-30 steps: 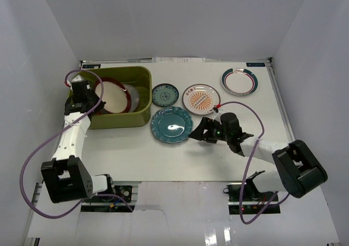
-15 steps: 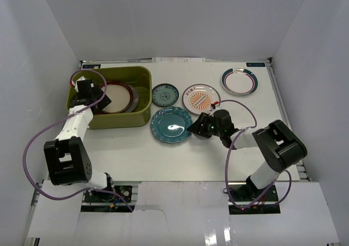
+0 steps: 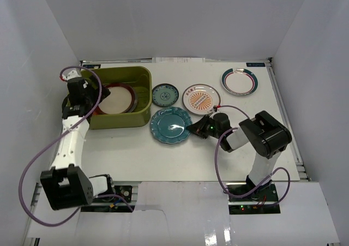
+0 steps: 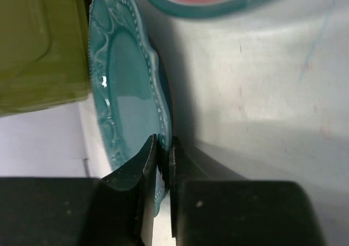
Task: Place the plates into the plastic bin on the countertop
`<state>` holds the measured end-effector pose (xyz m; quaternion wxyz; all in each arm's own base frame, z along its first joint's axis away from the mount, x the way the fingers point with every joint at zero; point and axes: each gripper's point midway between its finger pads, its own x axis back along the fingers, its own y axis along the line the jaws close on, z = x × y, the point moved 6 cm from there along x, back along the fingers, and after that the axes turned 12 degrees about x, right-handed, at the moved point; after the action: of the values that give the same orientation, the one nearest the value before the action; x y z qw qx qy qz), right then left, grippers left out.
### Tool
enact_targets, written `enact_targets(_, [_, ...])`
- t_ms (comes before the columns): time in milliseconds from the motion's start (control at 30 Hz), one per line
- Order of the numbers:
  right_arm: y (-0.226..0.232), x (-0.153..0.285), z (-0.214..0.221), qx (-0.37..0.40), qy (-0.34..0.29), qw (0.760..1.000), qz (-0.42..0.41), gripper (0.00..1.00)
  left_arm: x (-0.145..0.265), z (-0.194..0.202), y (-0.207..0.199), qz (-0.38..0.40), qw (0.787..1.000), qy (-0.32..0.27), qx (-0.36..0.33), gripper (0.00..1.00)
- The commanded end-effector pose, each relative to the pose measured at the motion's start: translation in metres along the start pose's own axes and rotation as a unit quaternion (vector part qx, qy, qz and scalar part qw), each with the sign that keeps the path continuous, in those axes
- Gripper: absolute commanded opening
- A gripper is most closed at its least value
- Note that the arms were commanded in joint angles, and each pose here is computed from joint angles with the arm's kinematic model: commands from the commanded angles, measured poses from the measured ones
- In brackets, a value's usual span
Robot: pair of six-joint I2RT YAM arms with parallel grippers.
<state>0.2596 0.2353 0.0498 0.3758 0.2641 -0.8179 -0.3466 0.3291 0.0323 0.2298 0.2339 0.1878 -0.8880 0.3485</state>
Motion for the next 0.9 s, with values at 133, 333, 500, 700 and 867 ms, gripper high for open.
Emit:
enact_targets(133, [0.014, 0.043, 0.009, -0.022, -0.031, 0.998, -0.047, 0.08, 0.089, 0.012, -0.065, 0.243, 0.966, 0.084, 0.023, 0.97])
enact_targets(333, [0.06, 0.106, -0.022, 0.021, -0.104, 0.984, -0.142, 0.08, 0.137, 0.052, -0.076, 0.367, 0.903, 0.225, 0.003, 0.95])
enact_targets(500, [0.08, 0.151, -0.063, 0.043, -0.149, 0.969, -0.192, 0.08, 0.166, 0.085, -0.073, 0.433, 0.838, 0.332, -0.015, 0.97])
enact_targets(700, [0.12, 0.176, -0.083, 0.084, -0.147, 0.954, -0.247, 0.08, 0.172, 0.129, -0.093, 0.426, 0.82, 0.374, -0.074, 0.98])
enact_targets(867, [0.138, 0.187, -0.089, 0.101, -0.147, 0.946, -0.271, 0.08, 0.157, 0.155, -0.107, 0.396, 0.83, 0.38, -0.096, 0.98])
